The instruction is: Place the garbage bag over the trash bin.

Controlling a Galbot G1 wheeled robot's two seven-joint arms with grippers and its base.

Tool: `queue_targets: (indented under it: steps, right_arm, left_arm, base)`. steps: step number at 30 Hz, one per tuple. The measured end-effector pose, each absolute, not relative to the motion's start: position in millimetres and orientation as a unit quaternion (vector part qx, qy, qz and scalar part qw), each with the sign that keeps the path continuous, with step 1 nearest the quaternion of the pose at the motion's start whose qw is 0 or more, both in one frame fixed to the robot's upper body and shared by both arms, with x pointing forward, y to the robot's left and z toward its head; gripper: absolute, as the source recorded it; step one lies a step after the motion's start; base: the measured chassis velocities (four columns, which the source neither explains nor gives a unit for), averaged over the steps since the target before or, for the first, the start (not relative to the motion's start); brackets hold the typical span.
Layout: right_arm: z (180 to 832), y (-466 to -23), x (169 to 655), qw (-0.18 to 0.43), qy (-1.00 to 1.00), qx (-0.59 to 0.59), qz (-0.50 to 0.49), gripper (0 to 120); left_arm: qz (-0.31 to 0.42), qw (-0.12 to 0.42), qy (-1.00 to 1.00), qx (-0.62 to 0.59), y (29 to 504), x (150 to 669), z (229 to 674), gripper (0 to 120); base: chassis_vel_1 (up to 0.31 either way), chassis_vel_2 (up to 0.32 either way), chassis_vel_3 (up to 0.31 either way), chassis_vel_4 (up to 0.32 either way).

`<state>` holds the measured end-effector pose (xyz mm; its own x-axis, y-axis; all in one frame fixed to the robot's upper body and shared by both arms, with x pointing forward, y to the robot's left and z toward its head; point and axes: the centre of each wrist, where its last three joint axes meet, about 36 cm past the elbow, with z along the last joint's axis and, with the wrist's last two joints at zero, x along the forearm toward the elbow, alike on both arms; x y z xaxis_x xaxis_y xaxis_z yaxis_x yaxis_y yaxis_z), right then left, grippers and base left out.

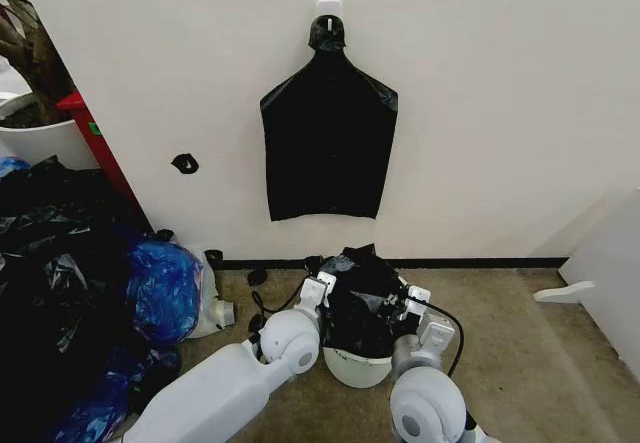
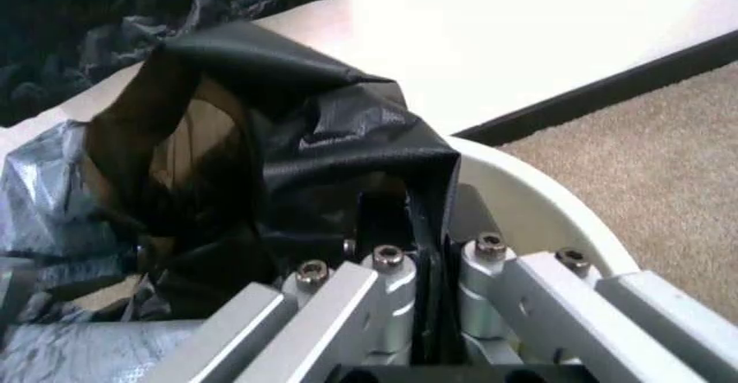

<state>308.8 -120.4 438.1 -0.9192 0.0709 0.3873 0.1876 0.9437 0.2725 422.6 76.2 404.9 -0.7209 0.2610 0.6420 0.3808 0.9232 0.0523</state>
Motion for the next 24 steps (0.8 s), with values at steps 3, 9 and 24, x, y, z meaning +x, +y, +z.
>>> queue_targets:
  steps: [3,9,24]
  right_arm:
    - [438,-119,307,0.188,-0.969,-0.064,-0.151,0]
    - [436,-116,301,0.178,-0.973,-0.052,-0.134,0]
    - [419,-120,265,0.151,-0.988,0.008,-0.016,42]
  left_arm:
    - [-0.086,0.34,-0.92,-0.172,78,423,404,43]
    - [-0.073,0.35,-0.918,-0.171,84,423,406,24]
    - [-0.037,0.307,-0.934,-0.181,123,428,417,4]
  base:
    - [0.0,0.0,0.0,0.0]
    - [0.0,0.0,0.0,0.0]
    - [0.0,0.0,0.0,0.0]
